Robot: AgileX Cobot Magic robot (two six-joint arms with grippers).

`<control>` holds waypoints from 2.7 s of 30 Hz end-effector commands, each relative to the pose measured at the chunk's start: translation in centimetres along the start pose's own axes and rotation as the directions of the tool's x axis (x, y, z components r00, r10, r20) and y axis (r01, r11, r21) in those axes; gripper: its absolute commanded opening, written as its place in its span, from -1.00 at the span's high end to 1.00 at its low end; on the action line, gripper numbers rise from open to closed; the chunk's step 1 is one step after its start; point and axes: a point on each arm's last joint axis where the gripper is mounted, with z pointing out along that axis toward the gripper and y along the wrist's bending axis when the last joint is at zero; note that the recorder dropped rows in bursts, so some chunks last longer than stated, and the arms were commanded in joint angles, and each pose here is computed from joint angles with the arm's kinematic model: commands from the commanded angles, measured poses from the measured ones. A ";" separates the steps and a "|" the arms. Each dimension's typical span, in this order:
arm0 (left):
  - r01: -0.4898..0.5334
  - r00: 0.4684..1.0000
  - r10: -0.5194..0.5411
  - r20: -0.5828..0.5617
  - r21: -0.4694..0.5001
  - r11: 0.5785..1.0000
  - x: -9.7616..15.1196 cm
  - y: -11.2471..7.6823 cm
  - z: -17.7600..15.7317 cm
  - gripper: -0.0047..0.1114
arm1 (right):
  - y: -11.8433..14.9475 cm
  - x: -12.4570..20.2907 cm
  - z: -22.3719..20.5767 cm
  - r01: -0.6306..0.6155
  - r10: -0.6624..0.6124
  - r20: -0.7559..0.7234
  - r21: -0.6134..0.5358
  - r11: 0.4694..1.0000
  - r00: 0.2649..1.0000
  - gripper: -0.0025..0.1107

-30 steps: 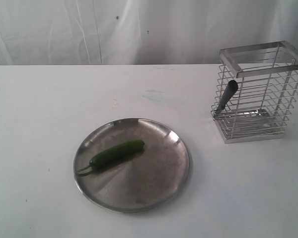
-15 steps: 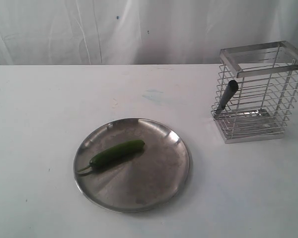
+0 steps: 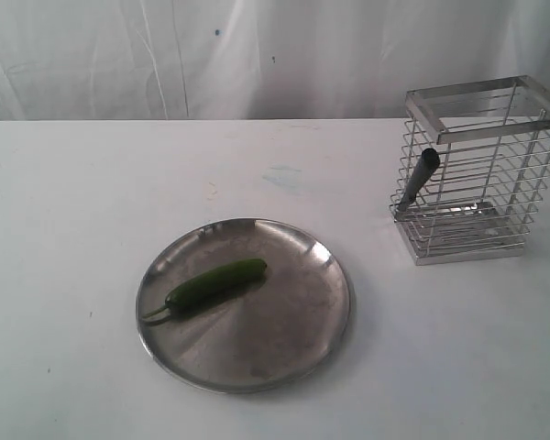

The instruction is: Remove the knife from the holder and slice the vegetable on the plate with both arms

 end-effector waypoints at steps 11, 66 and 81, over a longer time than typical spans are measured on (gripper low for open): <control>0.009 1.000 -0.009 0.001 0.004 1.000 0.0 0.0 0.0 0.92 | 4.8 -6.1 -10.2 0.329 -0.325 0.056 -0.226 0.917 0.944 0.96; 0.010 1.000 -0.010 0.001 0.004 1.000 0.0 0.0 0.0 0.92 | 13.6 -17.0 -3.8 0.120 -0.077 0.151 -0.301 0.946 0.986 0.96; 0.010 1.000 -0.010 0.001 0.004 1.000 0.0 0.0 0.0 0.92 | 11.1 -16.0 -9.0 0.243 -0.188 0.236 -0.228 0.943 0.953 0.96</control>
